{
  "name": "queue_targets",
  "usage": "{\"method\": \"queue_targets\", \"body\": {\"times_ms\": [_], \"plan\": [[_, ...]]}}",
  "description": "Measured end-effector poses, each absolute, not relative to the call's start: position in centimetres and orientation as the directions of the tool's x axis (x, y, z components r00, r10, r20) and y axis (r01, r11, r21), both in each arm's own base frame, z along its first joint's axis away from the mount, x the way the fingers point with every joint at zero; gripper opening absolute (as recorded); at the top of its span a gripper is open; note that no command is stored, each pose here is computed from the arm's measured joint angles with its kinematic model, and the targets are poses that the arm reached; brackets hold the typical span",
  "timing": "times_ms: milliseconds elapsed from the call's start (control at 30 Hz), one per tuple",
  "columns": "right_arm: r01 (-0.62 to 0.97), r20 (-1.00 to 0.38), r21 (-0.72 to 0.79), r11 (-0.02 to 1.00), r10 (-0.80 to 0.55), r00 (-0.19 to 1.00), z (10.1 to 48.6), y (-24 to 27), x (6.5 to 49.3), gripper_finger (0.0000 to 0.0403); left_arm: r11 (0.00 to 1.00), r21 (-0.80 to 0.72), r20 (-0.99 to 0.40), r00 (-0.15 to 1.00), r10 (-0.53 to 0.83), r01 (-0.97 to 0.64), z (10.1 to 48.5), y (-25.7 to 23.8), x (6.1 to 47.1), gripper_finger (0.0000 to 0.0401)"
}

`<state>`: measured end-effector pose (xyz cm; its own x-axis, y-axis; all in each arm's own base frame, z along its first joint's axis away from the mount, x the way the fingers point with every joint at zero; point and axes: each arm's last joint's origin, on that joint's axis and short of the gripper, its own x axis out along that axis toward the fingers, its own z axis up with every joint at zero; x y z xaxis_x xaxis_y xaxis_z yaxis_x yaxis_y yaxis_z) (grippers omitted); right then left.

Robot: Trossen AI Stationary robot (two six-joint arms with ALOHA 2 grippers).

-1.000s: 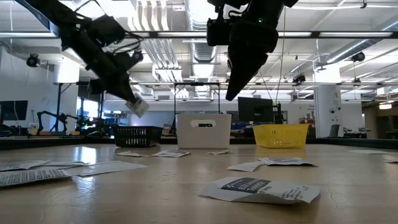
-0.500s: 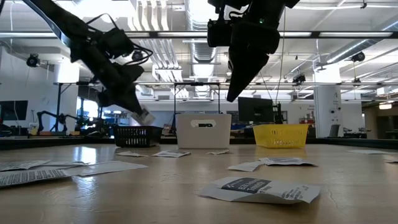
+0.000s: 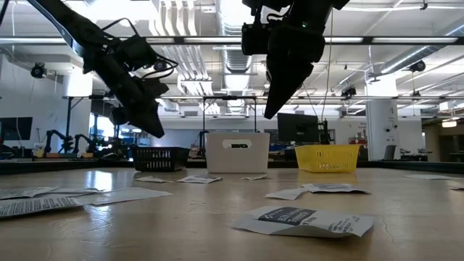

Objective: Pick & Place First Aid Supplies
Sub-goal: Put the green bandage into the yellow basket

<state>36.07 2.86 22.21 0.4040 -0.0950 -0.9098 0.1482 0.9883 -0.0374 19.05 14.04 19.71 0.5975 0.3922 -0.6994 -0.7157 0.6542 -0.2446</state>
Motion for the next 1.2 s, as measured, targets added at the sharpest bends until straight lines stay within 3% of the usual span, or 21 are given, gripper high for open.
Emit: {"method": "queue_targets", "body": {"times_ms": [333, 700, 1200], "plan": [[0.162, -0.912, -0.032, 0.986, -0.095, 0.399, 22.1, 2.9, 36.0, 0.005, 0.711, -0.188, -0.649, 0.629, 0.428, -0.678, 21.3, 14.7, 19.5, 0.012], [0.128, -0.915, -0.031, 0.991, -0.08, 0.396, 22.0, 4.3, 35.8, 0.0048, 0.852, -0.107, -0.619, 0.705, 0.347, -0.513, 24.4, 12.4, 20.7, 0.0108], [0.098, -0.894, -0.003, 0.995, -0.046, 0.447, 21.3, 6.7, 35.7, 0.0049, 0.992, -0.057, -0.629, 0.776, 0.05, -0.111, 24.1, 1.2, 23.1, 0.0103]]}}
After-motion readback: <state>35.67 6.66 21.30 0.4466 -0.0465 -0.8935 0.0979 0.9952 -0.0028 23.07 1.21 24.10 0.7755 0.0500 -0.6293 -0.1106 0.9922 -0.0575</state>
